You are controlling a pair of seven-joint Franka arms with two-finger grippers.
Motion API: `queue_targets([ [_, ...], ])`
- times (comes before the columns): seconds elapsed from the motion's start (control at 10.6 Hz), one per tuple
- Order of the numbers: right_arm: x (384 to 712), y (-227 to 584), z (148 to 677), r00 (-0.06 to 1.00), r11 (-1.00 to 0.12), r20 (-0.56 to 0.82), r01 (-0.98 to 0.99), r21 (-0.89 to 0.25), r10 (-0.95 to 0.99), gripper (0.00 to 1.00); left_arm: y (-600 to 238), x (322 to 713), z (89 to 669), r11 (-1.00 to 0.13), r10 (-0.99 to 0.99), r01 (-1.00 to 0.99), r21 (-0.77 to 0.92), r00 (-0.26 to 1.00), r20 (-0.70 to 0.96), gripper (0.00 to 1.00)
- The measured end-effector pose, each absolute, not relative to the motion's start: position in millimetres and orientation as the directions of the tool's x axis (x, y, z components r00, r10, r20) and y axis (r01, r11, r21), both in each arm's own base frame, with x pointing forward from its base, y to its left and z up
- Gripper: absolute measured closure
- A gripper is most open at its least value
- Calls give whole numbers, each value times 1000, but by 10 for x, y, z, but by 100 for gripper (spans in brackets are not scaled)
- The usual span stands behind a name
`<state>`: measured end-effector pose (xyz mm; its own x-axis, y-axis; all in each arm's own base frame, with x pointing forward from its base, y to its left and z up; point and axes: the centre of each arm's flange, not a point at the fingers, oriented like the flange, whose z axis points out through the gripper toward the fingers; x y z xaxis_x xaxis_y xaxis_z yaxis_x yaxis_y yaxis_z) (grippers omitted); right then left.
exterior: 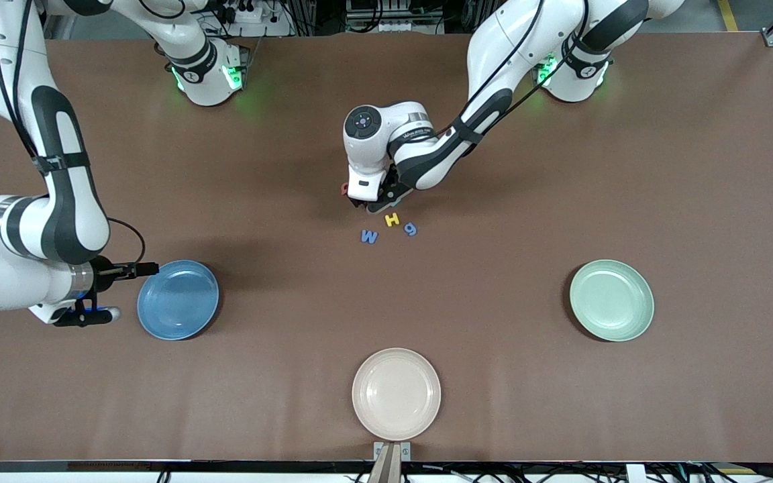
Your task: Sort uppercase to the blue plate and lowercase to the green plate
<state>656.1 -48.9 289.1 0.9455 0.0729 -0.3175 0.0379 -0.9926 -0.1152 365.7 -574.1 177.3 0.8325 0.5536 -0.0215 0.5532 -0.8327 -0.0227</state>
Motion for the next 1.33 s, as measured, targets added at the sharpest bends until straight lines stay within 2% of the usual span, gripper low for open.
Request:
queue_targets([
  [0.95,6560,-492,2861,944,-992,-320,42,-117,78,0,-5712,3682,1708,-831,556,556,-25,831,-19,33],
  [1.14,6560,-492,2861,944,-992,-320,42,-117,78,0,-5727,3684,1717,-834,552,552,-12,834,-17,43],
  [1.33,6560,-492,2861,944,-992,-320,42,-117,78,0,-5755,3688,1743,-837,548,548,3,837,-12,72],
])
